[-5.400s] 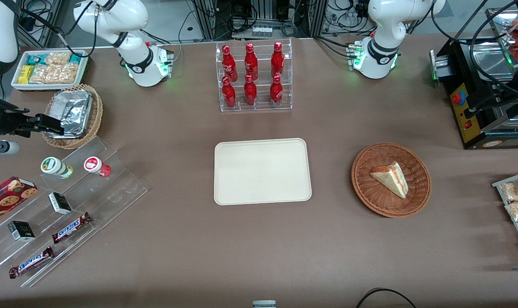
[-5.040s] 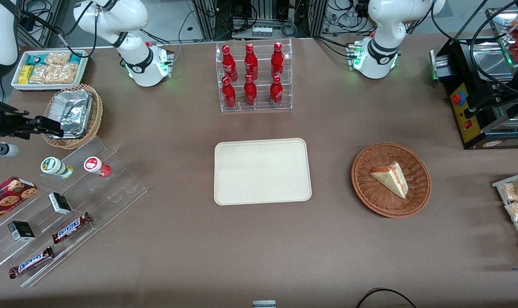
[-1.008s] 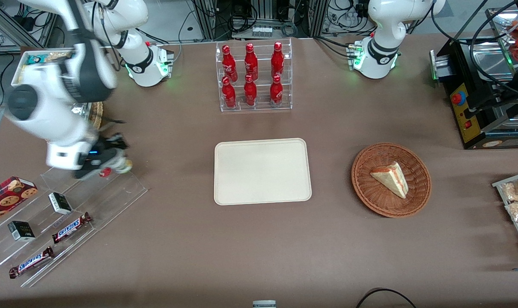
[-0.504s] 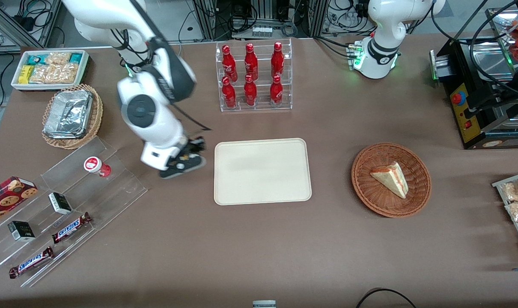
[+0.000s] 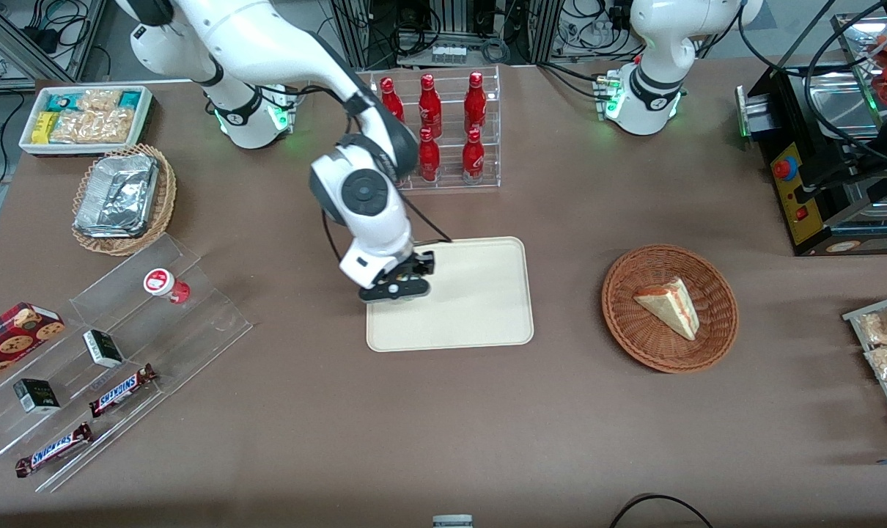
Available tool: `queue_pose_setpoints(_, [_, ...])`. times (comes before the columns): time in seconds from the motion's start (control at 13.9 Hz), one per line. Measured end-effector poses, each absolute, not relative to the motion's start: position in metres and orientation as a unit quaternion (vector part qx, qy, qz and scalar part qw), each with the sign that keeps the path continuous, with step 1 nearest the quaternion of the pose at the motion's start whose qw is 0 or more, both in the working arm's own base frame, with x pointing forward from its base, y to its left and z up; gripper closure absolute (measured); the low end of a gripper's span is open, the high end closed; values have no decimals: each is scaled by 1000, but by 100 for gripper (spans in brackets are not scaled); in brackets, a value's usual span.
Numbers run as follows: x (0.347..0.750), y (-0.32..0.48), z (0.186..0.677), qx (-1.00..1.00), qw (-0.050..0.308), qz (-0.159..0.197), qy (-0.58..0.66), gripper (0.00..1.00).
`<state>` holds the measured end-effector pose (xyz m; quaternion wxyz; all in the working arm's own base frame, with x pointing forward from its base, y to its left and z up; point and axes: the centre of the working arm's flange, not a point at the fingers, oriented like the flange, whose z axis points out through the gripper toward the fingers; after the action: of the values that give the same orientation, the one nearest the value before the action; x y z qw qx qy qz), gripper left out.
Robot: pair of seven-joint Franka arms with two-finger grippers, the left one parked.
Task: Place green gum on tray
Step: 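Carry the held gum container over the cream tray and lower it, then open the right gripper to release the gum container onto the tray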
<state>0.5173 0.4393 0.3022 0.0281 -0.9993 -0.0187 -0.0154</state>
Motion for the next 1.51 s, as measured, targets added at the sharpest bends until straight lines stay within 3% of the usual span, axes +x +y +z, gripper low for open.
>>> queue_pose_setpoints(0.86, [509, 486, 228, -998, 38, -39, 12, 41])
queue_pose_setpoints(0.94, [509, 486, 228, -998, 39, -39, 12, 37])
queue_pose_setpoints(1.22, [508, 486, 223, -999, 36, -39, -15, 0])
queue_pose_setpoints(1.51, [509, 487, 224, -998, 36, -40, -26, 0])
